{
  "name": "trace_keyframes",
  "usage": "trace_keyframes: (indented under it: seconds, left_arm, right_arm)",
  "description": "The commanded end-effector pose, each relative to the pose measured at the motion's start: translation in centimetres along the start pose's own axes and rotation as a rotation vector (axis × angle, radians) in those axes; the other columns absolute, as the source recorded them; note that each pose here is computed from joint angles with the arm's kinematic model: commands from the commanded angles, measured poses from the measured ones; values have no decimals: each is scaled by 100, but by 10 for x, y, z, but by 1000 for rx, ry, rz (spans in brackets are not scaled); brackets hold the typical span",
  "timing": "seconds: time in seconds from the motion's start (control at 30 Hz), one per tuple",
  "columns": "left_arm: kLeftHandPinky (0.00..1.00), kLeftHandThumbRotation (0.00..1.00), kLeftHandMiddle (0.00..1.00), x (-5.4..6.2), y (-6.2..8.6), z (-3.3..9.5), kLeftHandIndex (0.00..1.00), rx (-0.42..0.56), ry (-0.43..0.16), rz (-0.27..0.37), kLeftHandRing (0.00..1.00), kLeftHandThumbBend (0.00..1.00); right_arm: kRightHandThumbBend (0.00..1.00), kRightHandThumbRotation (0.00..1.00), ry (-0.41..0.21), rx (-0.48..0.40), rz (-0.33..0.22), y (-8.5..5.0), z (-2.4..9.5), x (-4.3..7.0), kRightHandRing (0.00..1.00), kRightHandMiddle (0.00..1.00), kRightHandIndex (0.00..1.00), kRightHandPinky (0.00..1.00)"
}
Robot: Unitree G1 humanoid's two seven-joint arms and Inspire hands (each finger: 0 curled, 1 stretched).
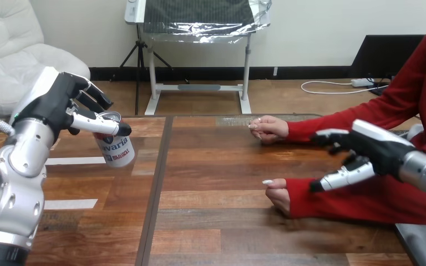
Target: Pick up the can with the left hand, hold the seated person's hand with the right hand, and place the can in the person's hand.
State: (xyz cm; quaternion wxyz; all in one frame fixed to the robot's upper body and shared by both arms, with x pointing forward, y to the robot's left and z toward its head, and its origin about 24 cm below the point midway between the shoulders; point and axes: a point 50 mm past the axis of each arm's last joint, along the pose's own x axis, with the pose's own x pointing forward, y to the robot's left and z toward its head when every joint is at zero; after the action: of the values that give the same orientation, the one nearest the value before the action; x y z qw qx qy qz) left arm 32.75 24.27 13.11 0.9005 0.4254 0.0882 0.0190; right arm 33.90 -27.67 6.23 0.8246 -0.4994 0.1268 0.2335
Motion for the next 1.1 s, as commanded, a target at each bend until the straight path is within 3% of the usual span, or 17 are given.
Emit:
trace_keyframes:
  seconds: [0.0, 0.27, 0.57, 1.07]
  left_arm:
    - [27, 0, 41, 2, 32, 30, 45, 9, -114, 104, 33, 76]
    - [27, 0, 41, 2, 32, 30, 45, 1, -115, 103, 33, 75]
    - [28, 0, 42, 1, 32, 32, 45, 5, -116, 100, 33, 75]
    - [27, 0, 41, 1, 33, 34, 44, 19, -139, 102, 33, 75]
  right_arm:
    - [100, 42, -16, -10, -46, -28, 11, -1, 84, 89, 90, 69]
    - [100, 37, 16, 0, -16, -27, 6, -3, 84, 89, 90, 70]
    - [100, 39, 56, -10, 13, -25, 1, -4, 86, 90, 90, 71]
    - [100, 34, 64, -12, 23, -23, -2, -6, 88, 91, 90, 75]
